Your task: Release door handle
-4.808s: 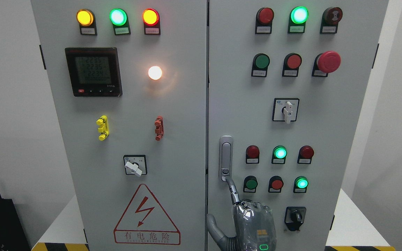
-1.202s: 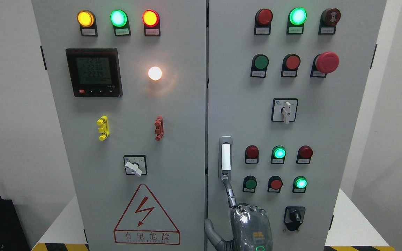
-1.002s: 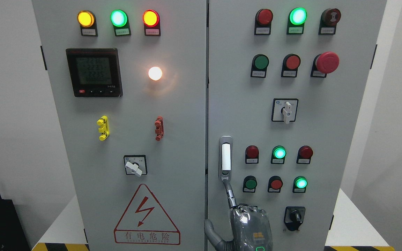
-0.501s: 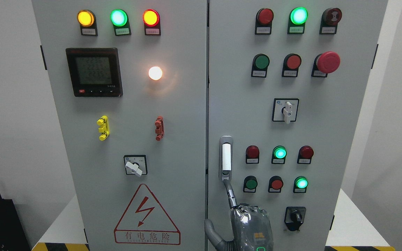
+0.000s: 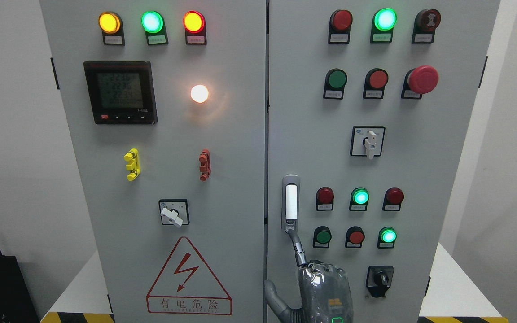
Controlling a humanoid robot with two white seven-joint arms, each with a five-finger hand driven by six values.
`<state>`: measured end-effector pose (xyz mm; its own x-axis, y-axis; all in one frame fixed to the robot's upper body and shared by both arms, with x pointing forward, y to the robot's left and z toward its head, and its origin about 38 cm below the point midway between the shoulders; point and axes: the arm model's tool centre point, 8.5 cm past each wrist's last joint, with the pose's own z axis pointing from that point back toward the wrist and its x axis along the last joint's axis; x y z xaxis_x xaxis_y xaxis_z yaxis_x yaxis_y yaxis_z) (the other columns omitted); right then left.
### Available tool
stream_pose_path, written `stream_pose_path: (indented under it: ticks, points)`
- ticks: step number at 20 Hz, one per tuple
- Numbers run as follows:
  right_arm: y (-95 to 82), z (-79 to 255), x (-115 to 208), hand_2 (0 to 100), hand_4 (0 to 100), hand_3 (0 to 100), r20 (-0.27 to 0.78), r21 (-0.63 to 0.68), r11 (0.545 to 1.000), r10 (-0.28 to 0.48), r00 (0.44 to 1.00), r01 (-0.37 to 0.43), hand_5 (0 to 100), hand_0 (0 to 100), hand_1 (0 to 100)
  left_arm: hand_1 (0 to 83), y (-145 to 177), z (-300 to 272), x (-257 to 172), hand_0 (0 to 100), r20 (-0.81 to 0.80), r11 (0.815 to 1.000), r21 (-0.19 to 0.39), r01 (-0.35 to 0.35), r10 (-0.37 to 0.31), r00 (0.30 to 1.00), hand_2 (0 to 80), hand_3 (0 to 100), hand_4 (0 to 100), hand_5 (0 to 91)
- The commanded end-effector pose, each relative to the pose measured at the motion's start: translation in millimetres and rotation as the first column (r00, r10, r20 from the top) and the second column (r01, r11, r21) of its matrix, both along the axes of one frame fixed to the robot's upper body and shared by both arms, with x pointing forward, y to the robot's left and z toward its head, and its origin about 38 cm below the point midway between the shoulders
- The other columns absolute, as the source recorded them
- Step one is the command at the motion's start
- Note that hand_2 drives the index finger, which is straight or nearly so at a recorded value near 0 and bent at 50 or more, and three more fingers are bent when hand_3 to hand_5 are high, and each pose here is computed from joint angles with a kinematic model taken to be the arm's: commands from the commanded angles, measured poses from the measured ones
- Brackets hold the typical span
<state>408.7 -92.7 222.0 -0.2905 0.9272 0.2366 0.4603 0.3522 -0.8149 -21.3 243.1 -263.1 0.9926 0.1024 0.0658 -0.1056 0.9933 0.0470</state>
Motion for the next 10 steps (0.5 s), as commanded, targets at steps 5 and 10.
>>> stream_pose_path:
  ticks: [5, 10]
  points:
    - [0.4, 3.7, -2.2, 0, 91, 100, 0.016, 0.002, 1.000, 0.007, 1.000, -0.007, 100, 30, 33, 38.9, -0.9, -0.7, 10.6, 12, 0.031, 1.000, -0.002, 0.000, 0.000, 1.000, 0.0, 0, 0, 0.0]
    - [0.7, 2.9, -6.6, 0, 91, 100, 0.058, 0.011, 1.000, 0.022, 0.998, -0.022, 100, 30, 33, 38.9, -0.9, -0.7, 10.6, 12, 0.031, 1.000, -0.002, 0.000, 0.000, 1.000, 0.0, 0, 0, 0.0]
